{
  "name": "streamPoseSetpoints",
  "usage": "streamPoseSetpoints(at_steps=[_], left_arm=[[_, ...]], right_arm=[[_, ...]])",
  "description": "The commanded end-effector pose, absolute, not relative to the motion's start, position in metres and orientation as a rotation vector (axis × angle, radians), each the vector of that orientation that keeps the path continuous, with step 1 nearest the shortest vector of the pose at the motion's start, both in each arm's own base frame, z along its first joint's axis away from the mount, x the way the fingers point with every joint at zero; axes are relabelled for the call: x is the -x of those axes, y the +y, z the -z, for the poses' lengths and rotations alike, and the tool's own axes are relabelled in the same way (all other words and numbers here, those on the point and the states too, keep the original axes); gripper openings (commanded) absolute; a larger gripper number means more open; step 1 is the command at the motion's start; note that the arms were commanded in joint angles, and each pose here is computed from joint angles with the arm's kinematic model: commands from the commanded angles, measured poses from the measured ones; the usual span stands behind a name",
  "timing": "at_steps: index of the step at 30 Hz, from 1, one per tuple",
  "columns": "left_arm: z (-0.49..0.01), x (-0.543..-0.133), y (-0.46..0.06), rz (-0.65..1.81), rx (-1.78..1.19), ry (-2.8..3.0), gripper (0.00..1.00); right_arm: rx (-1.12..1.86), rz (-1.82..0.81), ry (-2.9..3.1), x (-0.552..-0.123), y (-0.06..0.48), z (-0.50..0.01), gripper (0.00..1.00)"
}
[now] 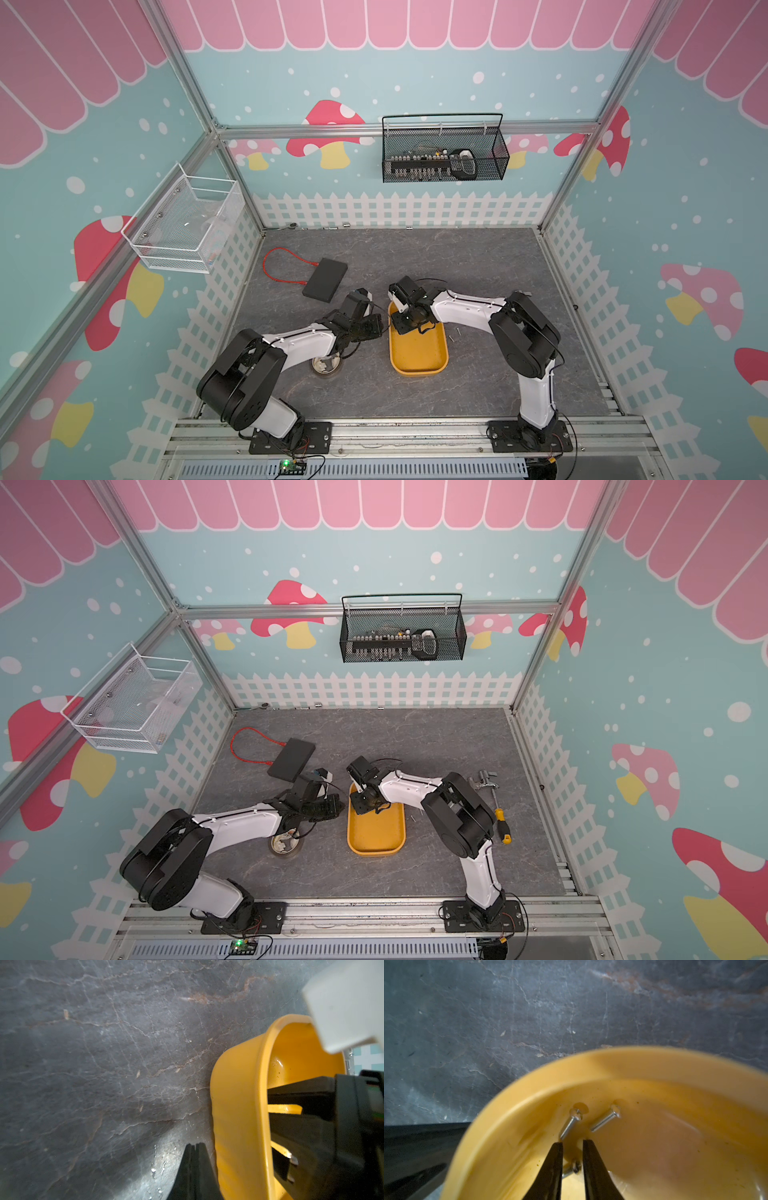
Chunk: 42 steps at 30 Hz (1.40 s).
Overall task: Take out the screws from the storage box
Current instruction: Pick up the screw from the storage box.
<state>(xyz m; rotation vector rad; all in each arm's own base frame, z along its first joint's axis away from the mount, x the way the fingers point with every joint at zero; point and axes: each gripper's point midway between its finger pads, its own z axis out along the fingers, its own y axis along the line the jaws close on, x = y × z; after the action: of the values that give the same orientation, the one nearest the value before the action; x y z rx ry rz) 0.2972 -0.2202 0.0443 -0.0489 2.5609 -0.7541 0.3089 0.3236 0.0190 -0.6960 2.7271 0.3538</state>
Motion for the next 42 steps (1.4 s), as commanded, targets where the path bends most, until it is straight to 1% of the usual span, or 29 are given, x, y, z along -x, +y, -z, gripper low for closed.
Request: streamPoseSetpoints(at_steps=[1, 7, 12, 20, 28, 29, 34, 42], left_arm=[[-0.051, -0.298, -0.221, 0.765, 0.026, 2.536, 0.0], [-0.053, -0.297, -0.222, 0.771, 0.021, 2.531, 0.0], [-0.052, -0.297, -0.222, 0.773, 0.027, 2.535, 0.0], [-0.052, -0.297, -0.222, 0.774, 0.026, 2.534, 0.0], [-0.048, -0.295, -0.22, 0.767, 0.027, 2.546, 0.0], [-0.048, -0.295, -0.221, 0.766, 0.026, 2.547, 0.0], [-0.046, -0.295, -0.221, 0.765, 0.023, 2.55, 0.01], [-0.04, -0.295, -0.223, 0.768, 0.015, 2.568, 0.01]], right_arm=[[0.76, -0.054, 2.995, -0.258, 0.261, 0.04, 0.25], [0.757, -0.109, 2.976, -0.258, 0.268, 0.034, 0.29], [0.721, -0.163, 2.858, -0.283, 0.282, 0.001, 0.29], [0.634, -0.456, 2.713, -0.306, 0.312, -0.049, 0.28], [0.575, -0.578, 2.698, -0.311, 0.328, -0.054, 0.29], [0.577, -0.565, 2.734, -0.31, 0.328, -0.04, 0.29], [0.57, -0.452, 2.756, -0.314, 0.317, -0.024, 0.3], [0.588, -0.461, 2.758, -0.318, 0.323, -0.018, 0.3]])
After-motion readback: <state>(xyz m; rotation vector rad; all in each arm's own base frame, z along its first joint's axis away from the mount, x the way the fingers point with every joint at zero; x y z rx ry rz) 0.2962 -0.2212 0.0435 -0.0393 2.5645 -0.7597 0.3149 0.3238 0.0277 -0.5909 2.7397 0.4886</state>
